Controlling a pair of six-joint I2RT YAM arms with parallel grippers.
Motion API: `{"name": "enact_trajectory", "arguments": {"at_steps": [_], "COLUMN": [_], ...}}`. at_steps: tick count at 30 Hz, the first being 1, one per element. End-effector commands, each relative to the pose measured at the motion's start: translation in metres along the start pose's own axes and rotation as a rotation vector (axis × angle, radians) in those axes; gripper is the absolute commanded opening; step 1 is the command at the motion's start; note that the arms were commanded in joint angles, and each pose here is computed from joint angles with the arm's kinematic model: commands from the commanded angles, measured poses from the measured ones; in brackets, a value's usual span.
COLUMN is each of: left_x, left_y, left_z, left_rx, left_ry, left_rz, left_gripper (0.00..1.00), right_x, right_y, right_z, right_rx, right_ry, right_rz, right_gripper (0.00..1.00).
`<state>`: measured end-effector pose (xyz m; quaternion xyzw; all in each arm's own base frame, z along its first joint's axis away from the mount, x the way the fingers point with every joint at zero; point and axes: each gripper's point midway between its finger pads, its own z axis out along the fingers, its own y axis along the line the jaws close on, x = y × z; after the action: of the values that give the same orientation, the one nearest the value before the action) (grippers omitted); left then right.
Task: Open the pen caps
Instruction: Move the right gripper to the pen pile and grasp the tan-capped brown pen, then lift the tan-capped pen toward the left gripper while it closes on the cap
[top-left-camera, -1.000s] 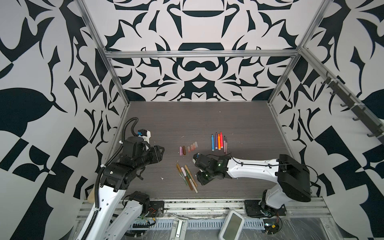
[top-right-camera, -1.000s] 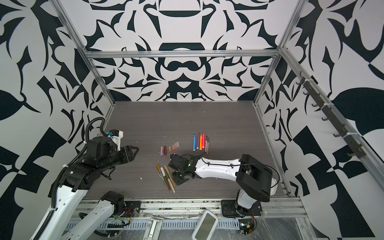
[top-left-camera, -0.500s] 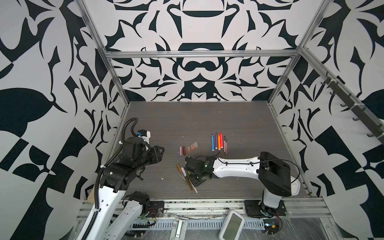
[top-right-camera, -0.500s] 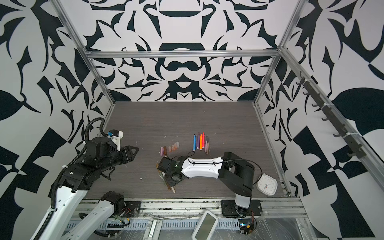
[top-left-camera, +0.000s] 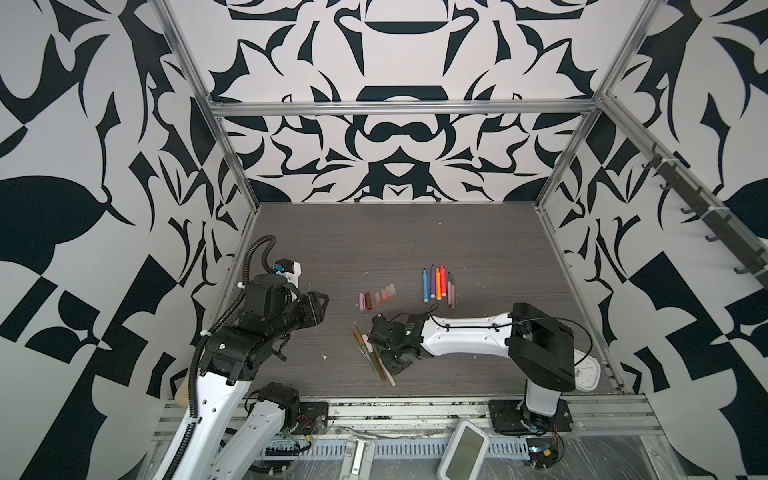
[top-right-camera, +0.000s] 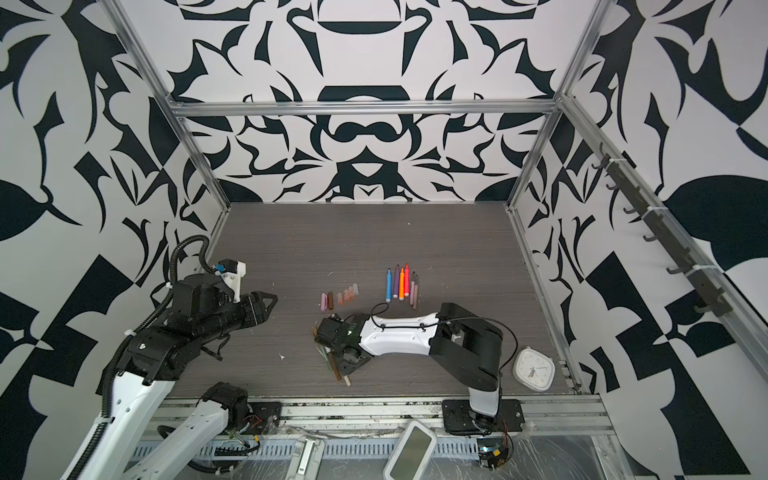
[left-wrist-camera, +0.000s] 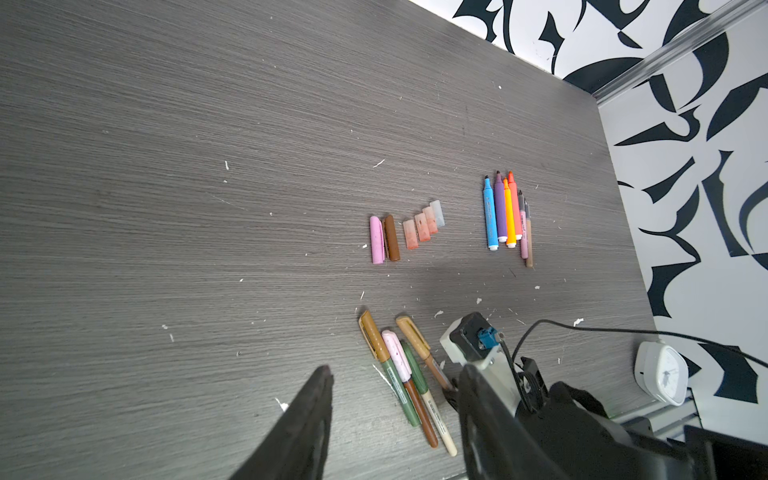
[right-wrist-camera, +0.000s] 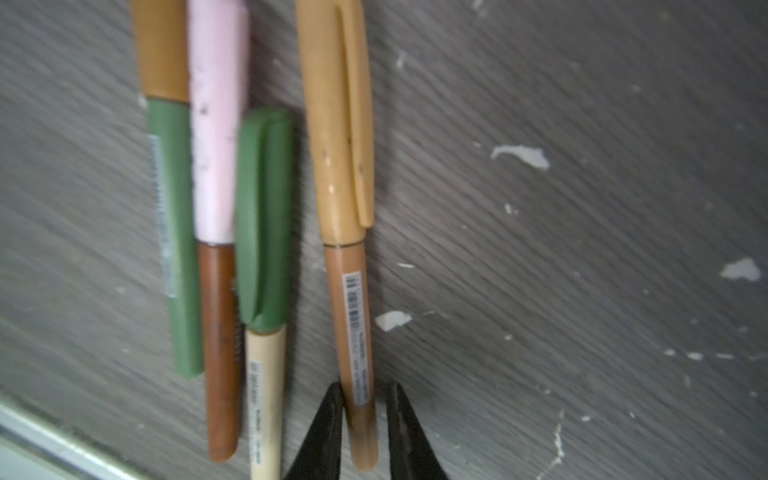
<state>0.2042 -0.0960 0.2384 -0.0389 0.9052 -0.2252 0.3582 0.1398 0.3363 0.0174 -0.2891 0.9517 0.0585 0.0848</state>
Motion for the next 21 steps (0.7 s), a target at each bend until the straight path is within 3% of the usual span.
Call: {"name": "enact_trajectory", "arguments": {"at_steps": [1, 10, 18, 21], "left_x": [0.006, 0.006, 0.0, -0.005], "left_y": [0.005, 0.005, 0.008, -0.002], "left_z": [0.001, 0.003, 0.006, 0.022], "left_rx": [-0.015, -0.017, -0.048, 0.011], "left_ry": [0.016, 0.022, 0.013, 0.017], "left_rz": [-0.012, -0.012, -0.041, -0.085], "left_gripper": [0.52, 0.52, 0.52, 0.54], "right_x": [-0.003, 0.007, -0.007, -0.011], "right_y": [-0.01, -0.003, 0.002, 0.007], "right_z": [-0.006, 0.009, -0.023, -0.036], "right_rx": [0.069, 0.013, -0.056, -0.093], "right_ry": [-0.014, 0.016, -0.064, -0.089], "right_rz": [0.018, 0.03, -0.012, -0.012], "right_gripper": [0.19, 0.14, 0.04, 0.0]}}
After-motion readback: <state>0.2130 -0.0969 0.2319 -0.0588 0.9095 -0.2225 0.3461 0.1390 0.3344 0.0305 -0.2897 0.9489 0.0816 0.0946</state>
